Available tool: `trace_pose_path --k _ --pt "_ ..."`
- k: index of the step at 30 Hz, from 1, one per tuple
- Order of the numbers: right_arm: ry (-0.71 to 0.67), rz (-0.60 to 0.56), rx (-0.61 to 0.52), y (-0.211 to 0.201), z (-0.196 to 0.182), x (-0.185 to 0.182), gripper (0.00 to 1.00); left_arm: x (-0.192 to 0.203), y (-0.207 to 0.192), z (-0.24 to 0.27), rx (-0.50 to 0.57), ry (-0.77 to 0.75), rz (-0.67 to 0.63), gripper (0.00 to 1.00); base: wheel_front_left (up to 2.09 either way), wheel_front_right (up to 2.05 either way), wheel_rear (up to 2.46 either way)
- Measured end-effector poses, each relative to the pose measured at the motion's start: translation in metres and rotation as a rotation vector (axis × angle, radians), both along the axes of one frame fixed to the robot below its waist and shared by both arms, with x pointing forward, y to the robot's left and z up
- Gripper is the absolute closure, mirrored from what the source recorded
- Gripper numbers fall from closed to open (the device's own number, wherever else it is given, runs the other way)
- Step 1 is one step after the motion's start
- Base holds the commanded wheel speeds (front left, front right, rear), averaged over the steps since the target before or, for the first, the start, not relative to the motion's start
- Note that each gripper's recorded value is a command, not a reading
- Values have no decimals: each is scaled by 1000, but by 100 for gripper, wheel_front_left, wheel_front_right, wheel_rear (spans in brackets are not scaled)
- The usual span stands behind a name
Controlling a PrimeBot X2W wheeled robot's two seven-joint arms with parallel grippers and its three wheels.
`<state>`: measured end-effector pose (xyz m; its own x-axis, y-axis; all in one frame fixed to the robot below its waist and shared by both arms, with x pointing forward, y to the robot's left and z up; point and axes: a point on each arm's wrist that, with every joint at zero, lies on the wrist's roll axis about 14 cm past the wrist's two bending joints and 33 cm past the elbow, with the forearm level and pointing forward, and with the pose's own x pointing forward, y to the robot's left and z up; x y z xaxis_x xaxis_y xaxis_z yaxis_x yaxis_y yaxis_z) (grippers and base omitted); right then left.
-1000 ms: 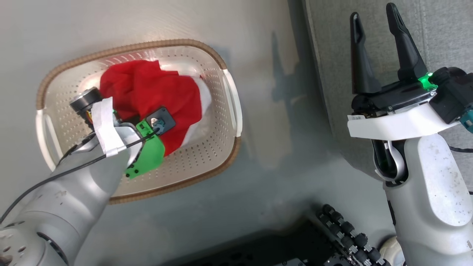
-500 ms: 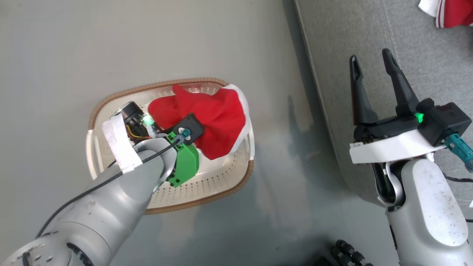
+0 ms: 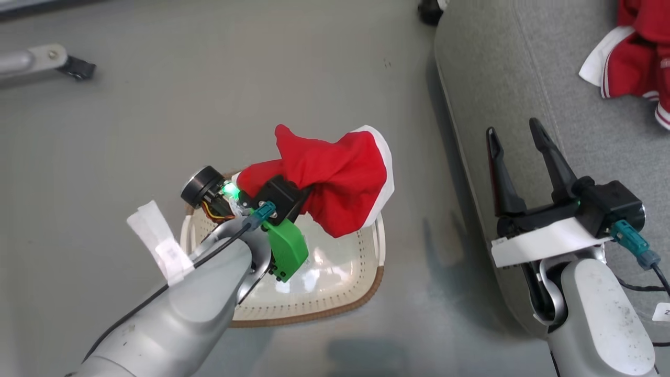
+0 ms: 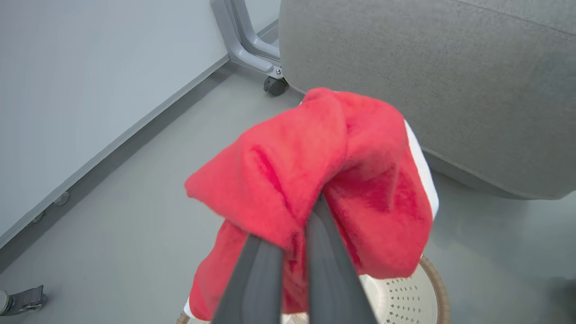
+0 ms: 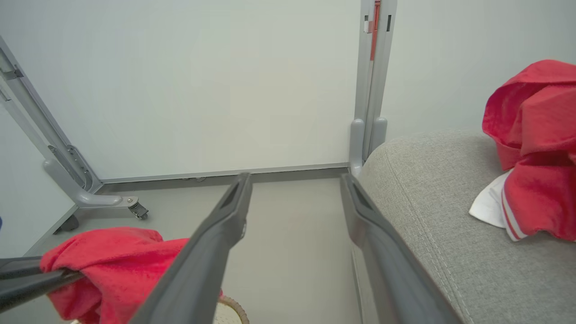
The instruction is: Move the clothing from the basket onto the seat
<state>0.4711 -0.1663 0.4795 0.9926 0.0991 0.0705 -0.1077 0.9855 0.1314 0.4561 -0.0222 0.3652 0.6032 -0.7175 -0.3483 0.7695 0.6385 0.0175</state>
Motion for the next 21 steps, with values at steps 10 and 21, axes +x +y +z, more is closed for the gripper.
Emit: trace_pose_path --k 10,21 --pt "-57 28 15 12 29 -20 0 1 10 91 -162 -184 106 100 0 0 0" --pt "-95 32 31 14 49 -44 0 -10 20 170 -298 -353 174 100 0 0 0"
